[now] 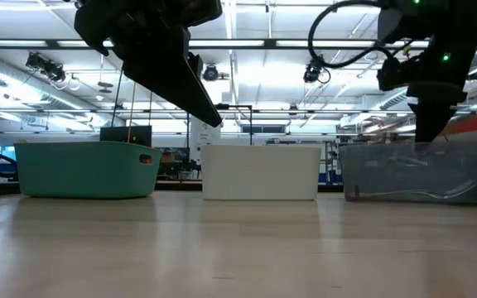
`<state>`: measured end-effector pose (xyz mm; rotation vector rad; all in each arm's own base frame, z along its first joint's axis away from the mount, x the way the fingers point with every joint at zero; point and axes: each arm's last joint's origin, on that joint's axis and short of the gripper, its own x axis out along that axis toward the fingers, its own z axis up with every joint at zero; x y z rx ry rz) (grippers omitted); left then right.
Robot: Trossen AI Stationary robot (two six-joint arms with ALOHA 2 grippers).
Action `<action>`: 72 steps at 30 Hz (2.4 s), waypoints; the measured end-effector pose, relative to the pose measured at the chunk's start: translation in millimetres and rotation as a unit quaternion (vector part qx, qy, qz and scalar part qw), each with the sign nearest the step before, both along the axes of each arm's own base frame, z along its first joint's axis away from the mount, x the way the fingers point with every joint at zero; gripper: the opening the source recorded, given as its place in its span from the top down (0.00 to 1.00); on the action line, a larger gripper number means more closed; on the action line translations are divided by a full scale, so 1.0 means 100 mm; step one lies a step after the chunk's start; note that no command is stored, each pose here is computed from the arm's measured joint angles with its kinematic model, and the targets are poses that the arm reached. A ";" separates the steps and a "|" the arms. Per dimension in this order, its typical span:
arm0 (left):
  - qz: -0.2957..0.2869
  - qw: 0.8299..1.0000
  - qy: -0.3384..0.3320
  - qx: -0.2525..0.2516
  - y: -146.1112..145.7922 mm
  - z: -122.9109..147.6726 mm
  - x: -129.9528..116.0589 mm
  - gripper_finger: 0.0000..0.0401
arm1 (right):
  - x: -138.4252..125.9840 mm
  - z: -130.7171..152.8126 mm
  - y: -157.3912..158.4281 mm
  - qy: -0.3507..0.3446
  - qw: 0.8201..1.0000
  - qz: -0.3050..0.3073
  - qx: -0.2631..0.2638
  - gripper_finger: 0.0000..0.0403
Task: Sort silverware by color (type)
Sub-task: Put the orange fork into the black bin, then return to Home Position
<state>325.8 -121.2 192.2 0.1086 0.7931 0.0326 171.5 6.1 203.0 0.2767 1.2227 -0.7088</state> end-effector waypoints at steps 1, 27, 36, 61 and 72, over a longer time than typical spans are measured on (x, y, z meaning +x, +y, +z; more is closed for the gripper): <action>0.000 1.000 0.000 0.000 0.00 0.00 0.00 0.62 | 0.00 -0.01 -0.01 -0.001 1.000 -0.007 0.001 0.98; -0.001 1.000 0.004 0.002 0.00 -0.01 -0.01 0.62 | 0.02 -0.29 -0.05 -0.085 0.990 -0.111 0.024 0.92; -0.028 0.999 0.000 0.028 0.02 0.10 -0.07 0.62 | -0.02 -0.22 -0.03 -0.097 0.992 -0.074 0.038 0.73; 0.050 0.989 -0.135 -0.029 0.47 0.28 -0.99 0.62 | -0.12 0.27 0.21 -0.295 0.948 0.061 -0.103 0.70; 0.069 0.973 -0.212 -0.052 0.65 0.29 -1.39 0.62 | -0.27 0.40 0.26 -0.372 0.912 0.120 -0.127 0.70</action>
